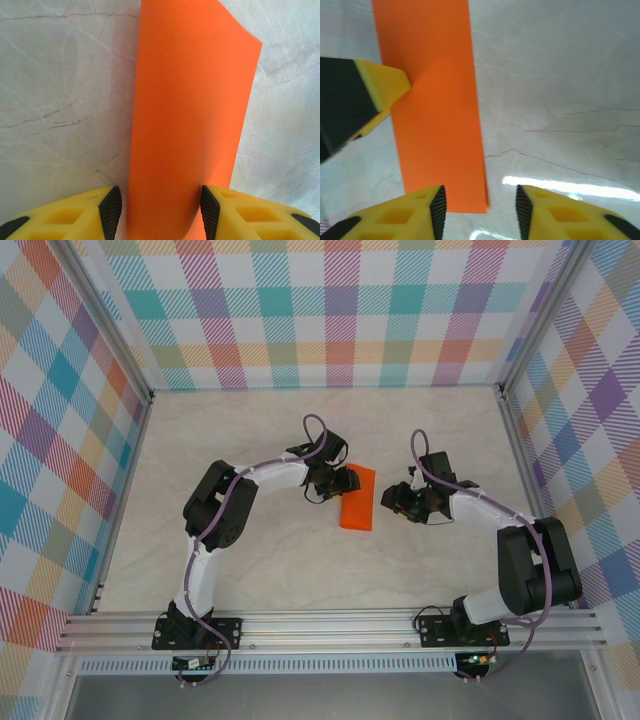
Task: Fold a paper plane with a square sheet of paper (fold left side to right side)
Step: First fold in half a square sheet of paper at the center of the table, then hold the square sheet of paper at the center of the table.
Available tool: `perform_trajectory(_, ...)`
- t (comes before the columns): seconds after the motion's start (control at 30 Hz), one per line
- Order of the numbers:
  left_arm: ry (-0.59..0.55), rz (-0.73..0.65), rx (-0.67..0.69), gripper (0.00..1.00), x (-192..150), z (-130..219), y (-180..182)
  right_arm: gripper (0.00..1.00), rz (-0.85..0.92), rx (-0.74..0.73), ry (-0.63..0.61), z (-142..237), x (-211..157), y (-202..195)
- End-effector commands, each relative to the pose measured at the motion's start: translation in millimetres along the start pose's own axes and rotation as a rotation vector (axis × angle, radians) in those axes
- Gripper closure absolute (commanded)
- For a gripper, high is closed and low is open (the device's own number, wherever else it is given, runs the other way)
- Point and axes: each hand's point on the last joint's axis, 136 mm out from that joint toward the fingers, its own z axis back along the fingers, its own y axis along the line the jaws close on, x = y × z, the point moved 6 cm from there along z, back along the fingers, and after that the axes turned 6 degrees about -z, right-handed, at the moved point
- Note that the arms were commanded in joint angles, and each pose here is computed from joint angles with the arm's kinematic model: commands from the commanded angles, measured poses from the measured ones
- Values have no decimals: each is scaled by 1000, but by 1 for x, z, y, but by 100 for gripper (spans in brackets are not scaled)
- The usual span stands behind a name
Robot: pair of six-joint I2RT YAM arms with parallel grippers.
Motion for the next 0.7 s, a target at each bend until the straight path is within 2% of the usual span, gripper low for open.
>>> perform_trajectory(0.0, 84, 7, 104, 51, -23, -23, 22, 69, -24, 171, 37, -15, 2, 15)
perform_trajectory(0.07, 85, 6, 103, 51, -23, -23, 22, 80, -42, 198, 47, -25, 6, 16)
perform_trajectory(0.13, 83, 6, 102, 51, -23, -22, 22, 86, -53, 201, 48, -33, 10, 15)
perform_trajectory(0.23, 83, 6, 104, 51, -24, -22, 23, 89, -60, 209, 55, -42, 16, 15)
perform_trajectory(0.67, 81, 8, 102, 51, -24, -21, 22, 91, -74, 140, 98, -67, 24, 4)
